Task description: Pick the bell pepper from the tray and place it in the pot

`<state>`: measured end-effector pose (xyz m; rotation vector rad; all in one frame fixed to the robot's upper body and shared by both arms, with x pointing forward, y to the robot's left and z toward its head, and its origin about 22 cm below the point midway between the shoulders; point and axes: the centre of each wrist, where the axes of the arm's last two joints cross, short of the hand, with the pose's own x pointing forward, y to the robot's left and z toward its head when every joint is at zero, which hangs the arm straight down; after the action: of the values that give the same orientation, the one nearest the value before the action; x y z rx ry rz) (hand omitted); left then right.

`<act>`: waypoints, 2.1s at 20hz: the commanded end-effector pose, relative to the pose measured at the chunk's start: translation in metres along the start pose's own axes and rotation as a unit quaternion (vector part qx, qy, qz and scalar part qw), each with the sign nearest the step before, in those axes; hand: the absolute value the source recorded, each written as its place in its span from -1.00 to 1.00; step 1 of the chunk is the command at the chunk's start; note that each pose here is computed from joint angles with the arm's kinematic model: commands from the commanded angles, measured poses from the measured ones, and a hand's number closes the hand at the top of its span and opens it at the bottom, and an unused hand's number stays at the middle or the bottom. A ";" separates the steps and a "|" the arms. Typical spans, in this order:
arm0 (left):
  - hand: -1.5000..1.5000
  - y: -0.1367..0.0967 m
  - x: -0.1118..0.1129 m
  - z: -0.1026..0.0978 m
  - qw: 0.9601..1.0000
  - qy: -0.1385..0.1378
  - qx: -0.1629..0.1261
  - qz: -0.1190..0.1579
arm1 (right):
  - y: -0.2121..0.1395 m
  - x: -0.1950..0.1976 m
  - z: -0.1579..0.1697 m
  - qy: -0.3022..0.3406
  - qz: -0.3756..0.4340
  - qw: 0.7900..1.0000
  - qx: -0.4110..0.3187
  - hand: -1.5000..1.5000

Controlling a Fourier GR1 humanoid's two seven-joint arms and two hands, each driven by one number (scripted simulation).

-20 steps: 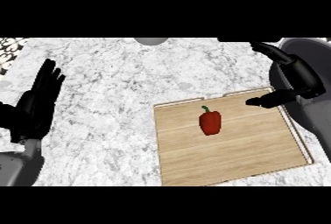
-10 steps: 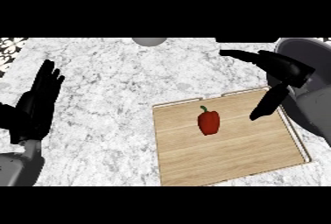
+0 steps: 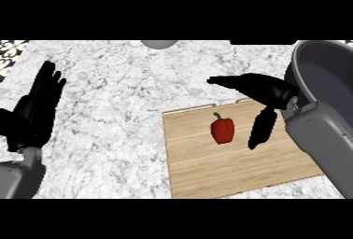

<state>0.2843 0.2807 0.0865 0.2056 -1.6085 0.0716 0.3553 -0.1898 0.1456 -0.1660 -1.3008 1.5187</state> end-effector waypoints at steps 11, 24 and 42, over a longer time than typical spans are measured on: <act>0.00 0.000 -0.004 0.010 1.000 -0.004 -0.008 0.001 | 0.043 -0.006 -0.016 0.072 0.033 0.997 0.023 -1.00; 0.00 0.011 -0.020 -0.007 1.000 -0.005 -0.002 0.001 | 0.067 -0.017 -0.036 0.079 0.043 0.996 0.023 -1.00; 0.00 0.004 0.005 0.001 1.000 0.000 -0.005 0.005 | 0.098 -0.032 -0.056 0.023 0.079 0.996 0.039 1.00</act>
<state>0.2878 0.2797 0.0826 0.1989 -1.6152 0.0645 0.3490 -0.1674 0.0508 -0.3226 -1.2398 1.6709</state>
